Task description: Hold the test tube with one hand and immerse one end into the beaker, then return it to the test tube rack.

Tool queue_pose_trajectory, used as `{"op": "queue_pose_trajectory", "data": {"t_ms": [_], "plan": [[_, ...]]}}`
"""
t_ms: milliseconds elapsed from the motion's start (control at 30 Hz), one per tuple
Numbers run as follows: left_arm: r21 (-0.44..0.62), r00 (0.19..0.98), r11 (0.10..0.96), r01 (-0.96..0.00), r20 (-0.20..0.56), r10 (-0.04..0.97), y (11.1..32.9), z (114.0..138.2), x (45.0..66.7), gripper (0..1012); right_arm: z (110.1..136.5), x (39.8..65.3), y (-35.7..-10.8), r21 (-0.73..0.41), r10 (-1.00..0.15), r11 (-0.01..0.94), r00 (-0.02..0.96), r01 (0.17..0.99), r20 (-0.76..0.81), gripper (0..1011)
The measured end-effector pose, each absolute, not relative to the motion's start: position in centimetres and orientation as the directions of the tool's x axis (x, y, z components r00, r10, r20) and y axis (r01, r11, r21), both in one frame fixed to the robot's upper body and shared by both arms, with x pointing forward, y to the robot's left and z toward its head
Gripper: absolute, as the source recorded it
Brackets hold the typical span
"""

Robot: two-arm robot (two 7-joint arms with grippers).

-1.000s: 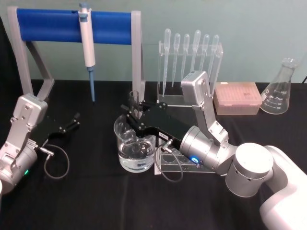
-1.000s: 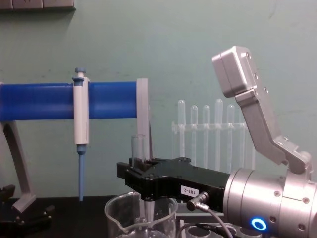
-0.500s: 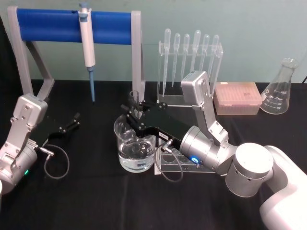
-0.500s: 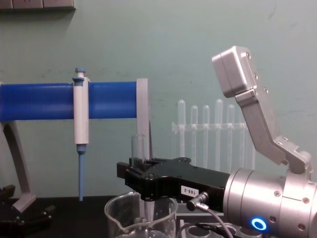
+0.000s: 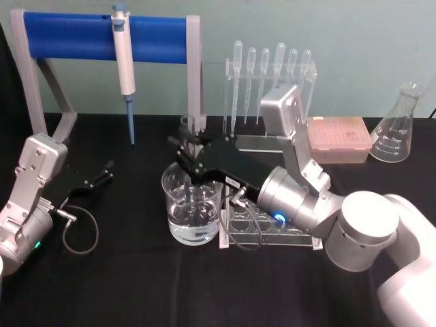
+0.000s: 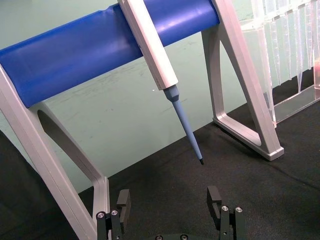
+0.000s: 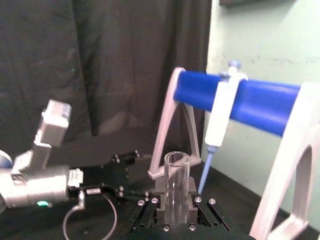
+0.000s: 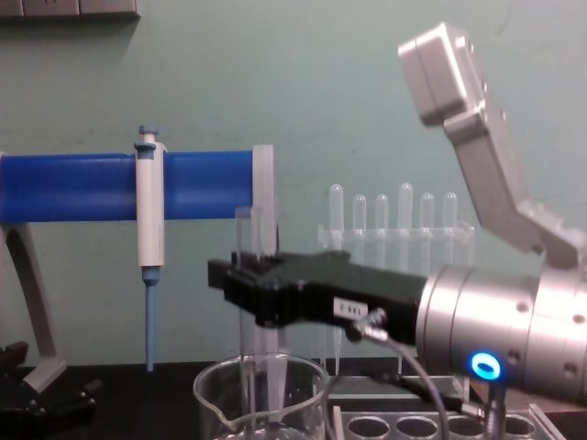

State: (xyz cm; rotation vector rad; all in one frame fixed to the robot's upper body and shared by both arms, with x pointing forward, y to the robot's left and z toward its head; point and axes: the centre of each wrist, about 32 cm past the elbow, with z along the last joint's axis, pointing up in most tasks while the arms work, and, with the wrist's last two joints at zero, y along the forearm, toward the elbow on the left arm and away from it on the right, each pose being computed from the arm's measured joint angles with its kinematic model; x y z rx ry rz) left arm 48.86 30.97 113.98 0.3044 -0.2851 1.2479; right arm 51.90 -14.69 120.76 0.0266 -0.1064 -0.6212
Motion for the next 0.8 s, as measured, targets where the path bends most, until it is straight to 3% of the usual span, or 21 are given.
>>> {"op": "queue_pose_trajectory", "data": {"t_ms": [500, 800], "plan": [[0.070, 0.292, 0.287, -0.955, 0.374, 0.880, 31.0, 114.0, 48.9, 1000, 127.6, 50.7, -15.5, 0.102, -0.566, 0.825, 0.813, 0.556, 0.140, 226], [0.070, 0.292, 0.287, -0.955, 0.374, 0.880, 31.0, 114.0, 48.9, 1000, 129.4, 49.2, -17.5, 0.117, -0.599, 0.801, 0.793, 0.588, 0.112, 226]]}}
